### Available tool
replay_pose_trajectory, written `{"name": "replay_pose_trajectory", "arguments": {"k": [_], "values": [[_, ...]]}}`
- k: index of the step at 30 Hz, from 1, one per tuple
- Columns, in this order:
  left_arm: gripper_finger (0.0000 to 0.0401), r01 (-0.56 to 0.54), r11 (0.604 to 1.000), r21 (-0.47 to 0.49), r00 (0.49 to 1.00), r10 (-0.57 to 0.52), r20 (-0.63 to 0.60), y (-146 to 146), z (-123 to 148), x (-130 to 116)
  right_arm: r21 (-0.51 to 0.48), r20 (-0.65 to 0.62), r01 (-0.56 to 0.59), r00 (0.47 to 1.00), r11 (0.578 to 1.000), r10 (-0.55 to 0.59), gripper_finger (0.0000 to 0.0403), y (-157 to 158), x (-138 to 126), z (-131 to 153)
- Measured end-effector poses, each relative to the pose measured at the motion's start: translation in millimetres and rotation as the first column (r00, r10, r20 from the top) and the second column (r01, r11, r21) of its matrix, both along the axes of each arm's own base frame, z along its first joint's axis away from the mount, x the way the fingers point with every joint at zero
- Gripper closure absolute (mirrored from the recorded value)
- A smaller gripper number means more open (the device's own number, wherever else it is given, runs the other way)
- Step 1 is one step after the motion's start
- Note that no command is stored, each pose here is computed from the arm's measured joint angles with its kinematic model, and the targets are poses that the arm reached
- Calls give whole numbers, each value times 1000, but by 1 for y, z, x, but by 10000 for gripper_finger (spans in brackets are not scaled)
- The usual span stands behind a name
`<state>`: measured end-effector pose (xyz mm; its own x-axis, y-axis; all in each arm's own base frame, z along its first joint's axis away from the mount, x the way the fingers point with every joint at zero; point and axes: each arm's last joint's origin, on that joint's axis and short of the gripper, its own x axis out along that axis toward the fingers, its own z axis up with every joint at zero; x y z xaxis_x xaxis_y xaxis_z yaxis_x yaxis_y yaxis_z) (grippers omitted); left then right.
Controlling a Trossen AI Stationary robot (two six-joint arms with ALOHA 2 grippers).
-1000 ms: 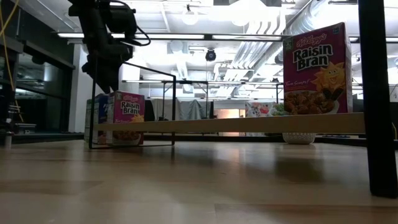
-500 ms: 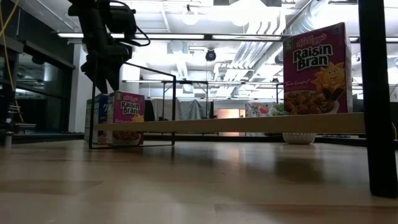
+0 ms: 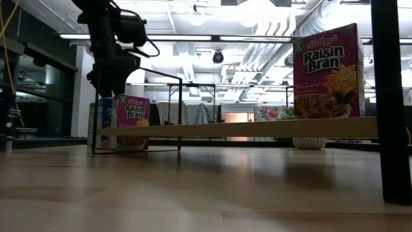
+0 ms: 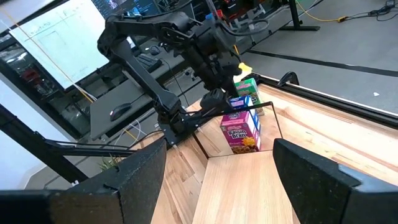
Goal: Stack cereal on shelf
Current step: Put the left blue cereal box on the shelf
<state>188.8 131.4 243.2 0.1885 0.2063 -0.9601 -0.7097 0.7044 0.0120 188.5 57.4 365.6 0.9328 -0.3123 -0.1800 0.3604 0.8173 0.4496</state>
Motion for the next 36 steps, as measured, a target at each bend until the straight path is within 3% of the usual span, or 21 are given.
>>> {"name": "replay_pose_trajectory", "arguments": {"k": [14,30,36], "values": [[95,16,999,-30,998,-18,-58,7,-16,9,-1,-1,0,1000,1000,0,114,0,0,0],[249,2,1000,-16,998,-3,-63,7,-15,10,-1,-1,0,1000,1000,0,114,0,0,0],[273,10,1000,-8,998,-11,-55,5,28,6,-3,0,9,1000,1000,-9,114,0,0,0]]}}
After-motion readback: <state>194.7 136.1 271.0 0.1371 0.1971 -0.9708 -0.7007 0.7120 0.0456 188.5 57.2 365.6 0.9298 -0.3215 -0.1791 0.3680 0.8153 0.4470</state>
